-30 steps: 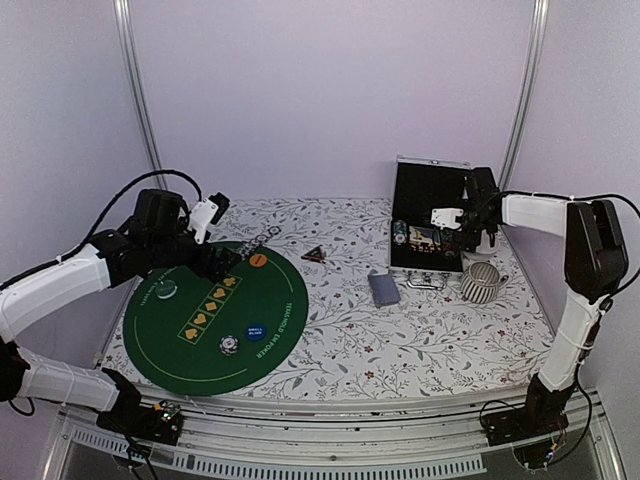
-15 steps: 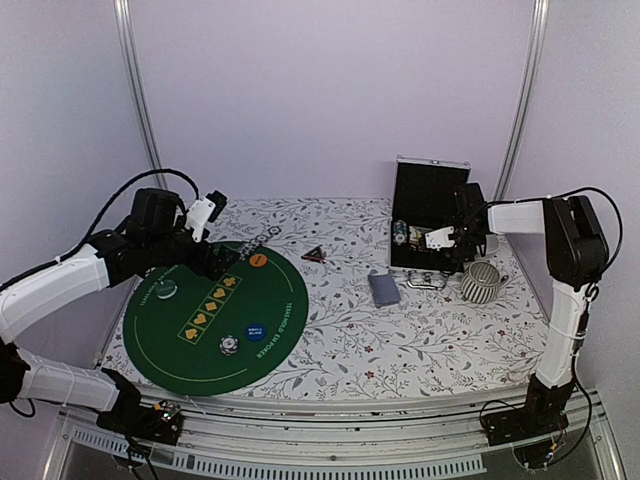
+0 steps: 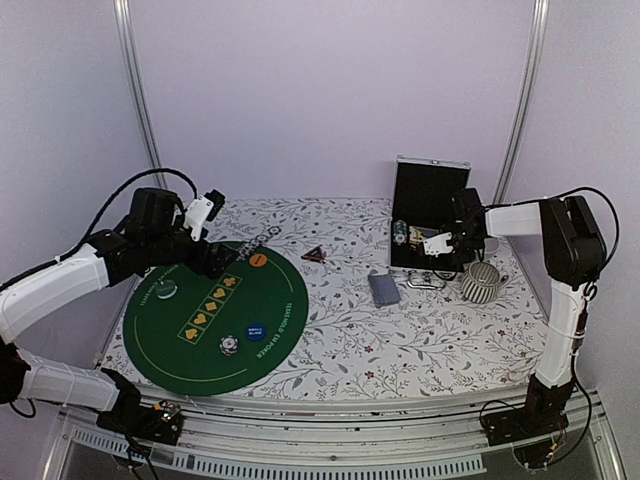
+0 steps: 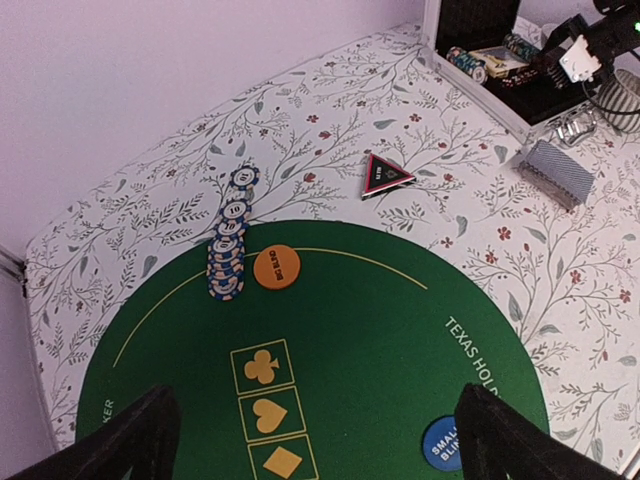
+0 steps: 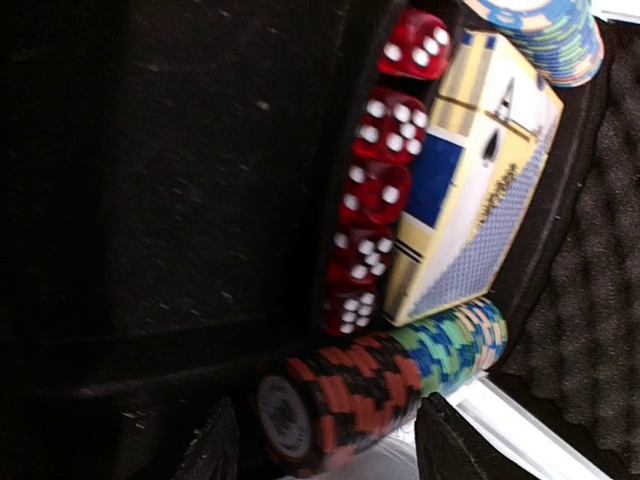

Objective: Distribute texas hold em gaming equipment
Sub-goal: Pick up the pile of poker chips from the chip case.

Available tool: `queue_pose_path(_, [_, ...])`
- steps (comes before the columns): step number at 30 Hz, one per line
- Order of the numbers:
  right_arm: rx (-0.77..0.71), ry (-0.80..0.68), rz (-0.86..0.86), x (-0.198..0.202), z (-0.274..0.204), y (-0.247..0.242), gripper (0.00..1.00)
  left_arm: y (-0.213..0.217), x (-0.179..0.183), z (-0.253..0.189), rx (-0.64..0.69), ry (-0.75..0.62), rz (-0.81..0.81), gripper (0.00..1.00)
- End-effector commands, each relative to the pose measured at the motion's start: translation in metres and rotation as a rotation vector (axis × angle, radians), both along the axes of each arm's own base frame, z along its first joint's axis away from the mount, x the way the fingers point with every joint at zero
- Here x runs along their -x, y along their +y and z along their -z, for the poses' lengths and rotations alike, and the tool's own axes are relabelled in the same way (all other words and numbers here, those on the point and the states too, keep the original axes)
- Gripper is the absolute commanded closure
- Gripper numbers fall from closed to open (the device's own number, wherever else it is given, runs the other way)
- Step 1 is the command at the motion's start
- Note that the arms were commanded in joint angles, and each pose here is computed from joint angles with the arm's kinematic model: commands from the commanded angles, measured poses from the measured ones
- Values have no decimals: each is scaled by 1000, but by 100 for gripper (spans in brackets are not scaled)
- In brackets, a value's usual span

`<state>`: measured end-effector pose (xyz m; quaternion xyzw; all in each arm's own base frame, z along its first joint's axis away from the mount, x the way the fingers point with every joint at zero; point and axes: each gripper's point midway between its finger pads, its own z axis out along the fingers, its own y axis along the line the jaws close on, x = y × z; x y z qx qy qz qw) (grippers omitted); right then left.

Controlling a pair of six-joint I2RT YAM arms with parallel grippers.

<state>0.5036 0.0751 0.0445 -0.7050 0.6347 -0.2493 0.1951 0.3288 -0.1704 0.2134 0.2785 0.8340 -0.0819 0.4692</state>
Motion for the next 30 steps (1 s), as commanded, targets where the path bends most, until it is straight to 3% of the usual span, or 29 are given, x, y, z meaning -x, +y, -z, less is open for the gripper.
queue_pose_path(1, [-21,84,-13,22,8,3,41,0,1,1,15,-6,8,2])
queue_pose_path(5, [-11,93,8,26,6,-1,45,0,1,0,20,-5,10,2])
queue_pose_path(18, [92,73,75,12,16,-20,43,-1,3,-1,27,-9,20,2])
queue_pose_path(23, [83,106,52,27,16,-16,50,0,4,-2,27,-12,20,2])
queue_pose_path(27, [85,106,48,30,12,-15,63,-1,4,-2,31,-11,25,2])
queue_pose_path(30, [89,117,42,35,12,-14,64,-2,5,-3,33,-12,29,2])
